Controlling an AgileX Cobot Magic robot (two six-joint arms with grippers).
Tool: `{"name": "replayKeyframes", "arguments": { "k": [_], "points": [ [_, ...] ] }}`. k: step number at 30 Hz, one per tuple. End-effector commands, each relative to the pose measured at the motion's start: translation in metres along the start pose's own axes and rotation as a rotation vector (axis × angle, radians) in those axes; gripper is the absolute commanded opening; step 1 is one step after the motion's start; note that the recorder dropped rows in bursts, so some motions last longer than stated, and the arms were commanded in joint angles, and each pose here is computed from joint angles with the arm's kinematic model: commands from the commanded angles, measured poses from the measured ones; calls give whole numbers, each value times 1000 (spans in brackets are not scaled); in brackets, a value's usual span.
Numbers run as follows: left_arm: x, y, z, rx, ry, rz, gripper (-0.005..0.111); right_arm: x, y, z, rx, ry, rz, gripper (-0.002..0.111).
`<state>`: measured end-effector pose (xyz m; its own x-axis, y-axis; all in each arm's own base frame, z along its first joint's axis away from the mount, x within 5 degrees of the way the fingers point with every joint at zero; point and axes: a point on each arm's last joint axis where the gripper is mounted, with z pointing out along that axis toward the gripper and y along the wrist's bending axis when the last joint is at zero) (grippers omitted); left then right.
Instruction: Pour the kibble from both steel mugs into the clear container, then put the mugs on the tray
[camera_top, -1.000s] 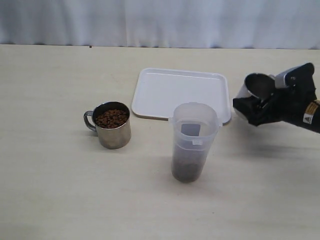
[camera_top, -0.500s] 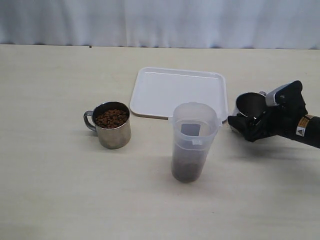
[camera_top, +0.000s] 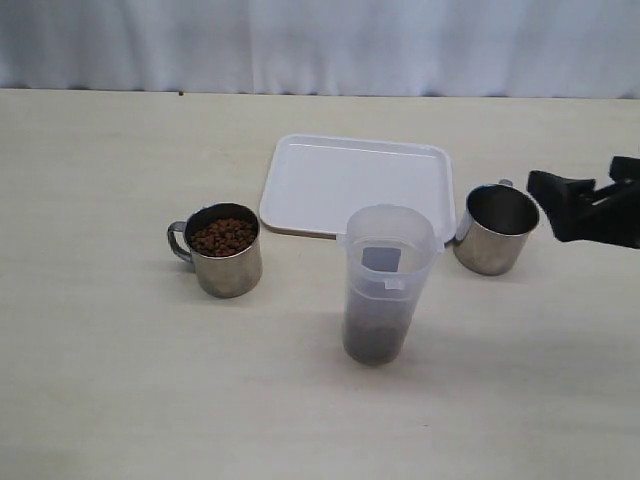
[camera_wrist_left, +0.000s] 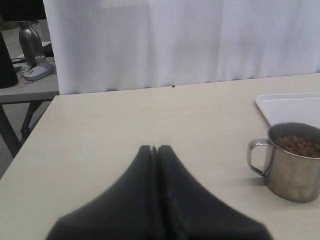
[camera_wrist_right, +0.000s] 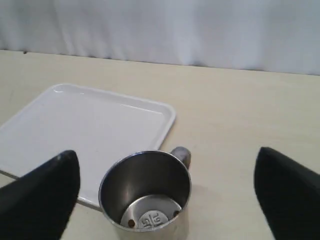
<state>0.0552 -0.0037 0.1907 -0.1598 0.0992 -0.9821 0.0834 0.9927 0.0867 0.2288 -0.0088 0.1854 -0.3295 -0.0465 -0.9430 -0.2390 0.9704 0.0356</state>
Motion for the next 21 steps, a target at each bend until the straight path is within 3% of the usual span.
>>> {"name": "replayKeyframes", "arguments": {
  "k": [1, 2, 3, 5, 11, 14, 21],
  "points": [
    [-1, 0, 0, -3, -14, 2, 0, 10, 21, -57, 73, -79, 9, 29],
    [-1, 0, 0, -3, -14, 2, 0, 20, 33, -79, 81, -128, -14, 7],
    [-1, 0, 0, -3, -14, 2, 0, 24, 37, -88, 90, -152, -28, 5],
    [-1, 0, 0, -3, -14, 2, 0, 24, 42, -106, 129, -228, -65, 5],
    [-1, 0, 0, -3, -14, 2, 0, 34, 36, -136, 335, -209, 78, 5],
    [-1, 0, 0, -3, -14, 2, 0, 34, 37, -151, 385, -300, 129, 5],
    [-1, 0, 0, -3, -14, 2, 0, 35, 49, -146, 226, -259, 16, 5]
  ]
}}
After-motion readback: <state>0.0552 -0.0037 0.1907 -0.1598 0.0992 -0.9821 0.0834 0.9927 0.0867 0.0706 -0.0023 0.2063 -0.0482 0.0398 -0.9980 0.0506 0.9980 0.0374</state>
